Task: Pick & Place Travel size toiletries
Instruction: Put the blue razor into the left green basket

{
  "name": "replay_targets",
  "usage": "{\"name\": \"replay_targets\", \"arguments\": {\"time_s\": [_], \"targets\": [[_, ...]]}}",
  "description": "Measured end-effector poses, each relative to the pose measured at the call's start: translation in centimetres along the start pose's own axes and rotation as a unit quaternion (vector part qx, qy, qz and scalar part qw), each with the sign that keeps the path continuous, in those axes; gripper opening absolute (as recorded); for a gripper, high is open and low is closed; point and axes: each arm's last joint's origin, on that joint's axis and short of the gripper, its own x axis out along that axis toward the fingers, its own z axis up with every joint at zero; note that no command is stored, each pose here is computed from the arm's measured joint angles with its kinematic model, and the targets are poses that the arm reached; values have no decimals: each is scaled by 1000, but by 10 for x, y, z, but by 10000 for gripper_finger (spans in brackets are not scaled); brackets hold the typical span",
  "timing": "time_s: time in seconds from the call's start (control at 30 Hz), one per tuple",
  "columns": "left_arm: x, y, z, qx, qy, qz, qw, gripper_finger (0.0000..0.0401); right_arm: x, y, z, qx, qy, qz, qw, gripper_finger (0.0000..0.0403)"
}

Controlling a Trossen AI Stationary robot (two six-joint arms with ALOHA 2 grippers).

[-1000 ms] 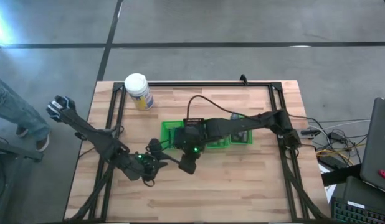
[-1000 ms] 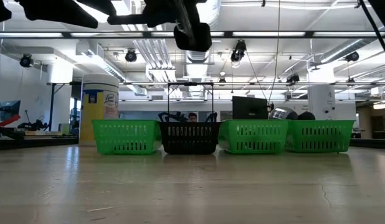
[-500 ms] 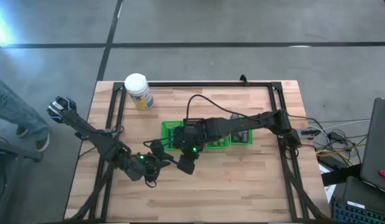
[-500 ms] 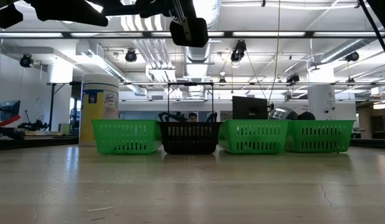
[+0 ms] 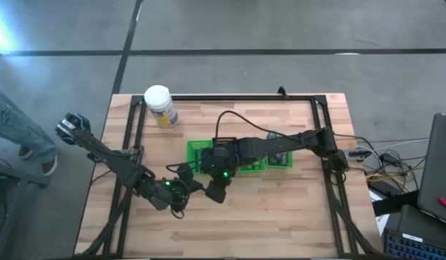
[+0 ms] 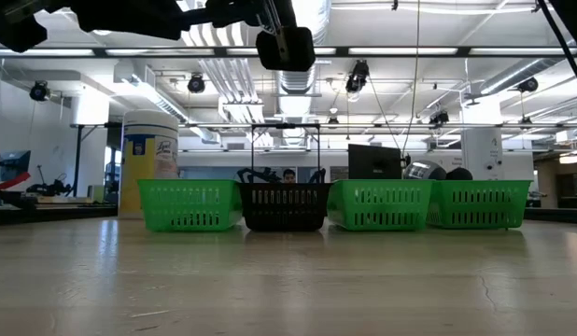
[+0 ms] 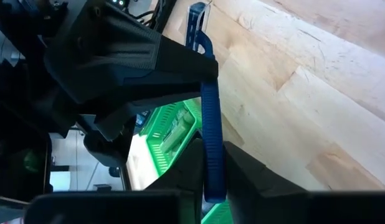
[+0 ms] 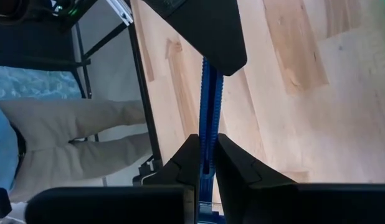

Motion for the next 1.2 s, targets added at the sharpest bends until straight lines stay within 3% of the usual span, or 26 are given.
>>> {"name": "replay_targets", "arguments": {"time_s": [0.2, 0.47, 0.63, 0.73, 0.8, 0.83, 0.87, 0.93, 1.07, 1.13, 1.2], "targets": [[0, -1, -1, 3, 4, -3, 1000, 46, 0, -1, -1, 8, -1, -11, 1000, 51], [-2, -10, -13, -42, 62, -36, 997, 40, -22, 6, -7, -1, -19, -45, 999, 198], [-10, -10, -19, -133, 96, -1, 986, 40, -59, 19, -26, -22, -94, -177, 979, 280], [-13, -8, -24, -249, 113, 28, 961, 40, -92, 24, -42, 12, -152, -256, 954, 314], [-14, -6, -28, -369, 117, 53, 921, 40, -110, 25, -55, 52, -196, -308, 930, 329], [-14, -5, -29, -437, 118, 70, 889, 40, -119, 27, -62, 71, -221, -331, 915, 335], [-13, -6, -30, -511, 113, 83, 848, 40, -126, 27, -70, 90, -245, -353, 899, 340], [-11, -8, -32, -646, 98, 102, 750, 39, -140, 30, -85, 128, -293, -370, 872, 346], [-4, -22, -42, -809, 77, 129, 569, 40, -146, 29, -107, 165, -333, -367, 853, 347], [-1, -30, -49, -855, 70, 141, 494, 41, -141, 24, -114, 170, -329, -373, 851, 341], [4, -36, -57, -885, 57, 150, 436, 41, -136, 20, -120, 173, -324, -380, 849, 334]]}}
